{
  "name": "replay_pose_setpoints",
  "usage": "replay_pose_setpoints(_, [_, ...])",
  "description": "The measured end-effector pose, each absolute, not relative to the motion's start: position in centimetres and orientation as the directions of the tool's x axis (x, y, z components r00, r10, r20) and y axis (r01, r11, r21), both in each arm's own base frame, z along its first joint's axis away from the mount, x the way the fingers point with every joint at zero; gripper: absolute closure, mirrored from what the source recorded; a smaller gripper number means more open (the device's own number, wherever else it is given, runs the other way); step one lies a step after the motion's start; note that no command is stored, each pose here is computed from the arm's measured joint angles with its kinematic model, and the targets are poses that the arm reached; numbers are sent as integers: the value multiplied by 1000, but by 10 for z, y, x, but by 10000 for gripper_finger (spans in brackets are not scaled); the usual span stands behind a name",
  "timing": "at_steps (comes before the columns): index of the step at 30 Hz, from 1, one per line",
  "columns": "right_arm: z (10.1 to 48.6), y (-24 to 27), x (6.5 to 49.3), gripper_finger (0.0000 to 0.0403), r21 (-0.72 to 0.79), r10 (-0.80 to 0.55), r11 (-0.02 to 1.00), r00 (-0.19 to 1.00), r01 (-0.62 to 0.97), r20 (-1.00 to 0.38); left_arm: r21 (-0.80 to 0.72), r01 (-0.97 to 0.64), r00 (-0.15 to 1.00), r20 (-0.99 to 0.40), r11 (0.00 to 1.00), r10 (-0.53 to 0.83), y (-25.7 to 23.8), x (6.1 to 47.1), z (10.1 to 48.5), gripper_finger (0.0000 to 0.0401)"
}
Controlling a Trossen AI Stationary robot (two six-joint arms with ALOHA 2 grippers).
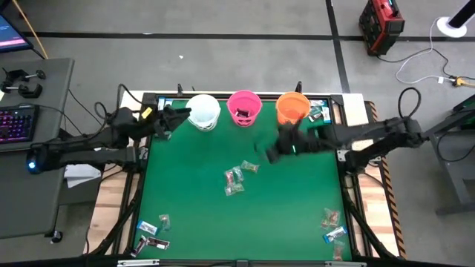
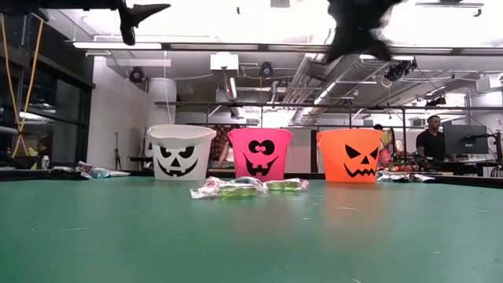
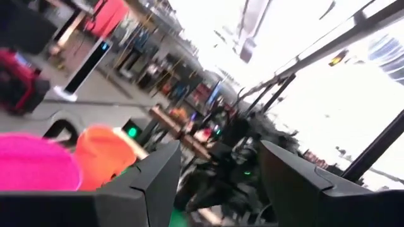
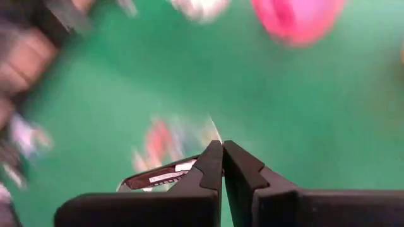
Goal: Sort candy by brand, put in halloween buckets
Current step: Put the brown chocolate into the pink bucket
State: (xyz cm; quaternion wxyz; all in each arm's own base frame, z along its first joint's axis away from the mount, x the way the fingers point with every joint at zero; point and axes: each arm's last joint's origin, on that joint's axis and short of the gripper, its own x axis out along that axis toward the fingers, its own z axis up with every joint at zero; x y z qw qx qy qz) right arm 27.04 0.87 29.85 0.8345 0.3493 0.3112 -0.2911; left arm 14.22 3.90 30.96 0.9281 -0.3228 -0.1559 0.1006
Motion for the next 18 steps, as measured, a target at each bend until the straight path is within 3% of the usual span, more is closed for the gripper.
replay_pose_setpoints(4, [308,-43,302,403,464,-368,640,774,612,-515,-630,-83,932,226,772,284,39,143,310,199])
replay_pose_setpoints(8, [305,-91,316,403,483,-483,612,779,626,-399,-626,-47,949,215,779,231,35,146,308,199])
replay_pose_setpoints(13, [281,-131,326,403,496,-517,567,753,658,-408,-615,26,968,212,788,133,29,148,308,199])
replay_pose_setpoints(18, [259,-146,336,403,479,-547,537,719,694,-429,-589,42,966,231,807,118,27,147,310,199])
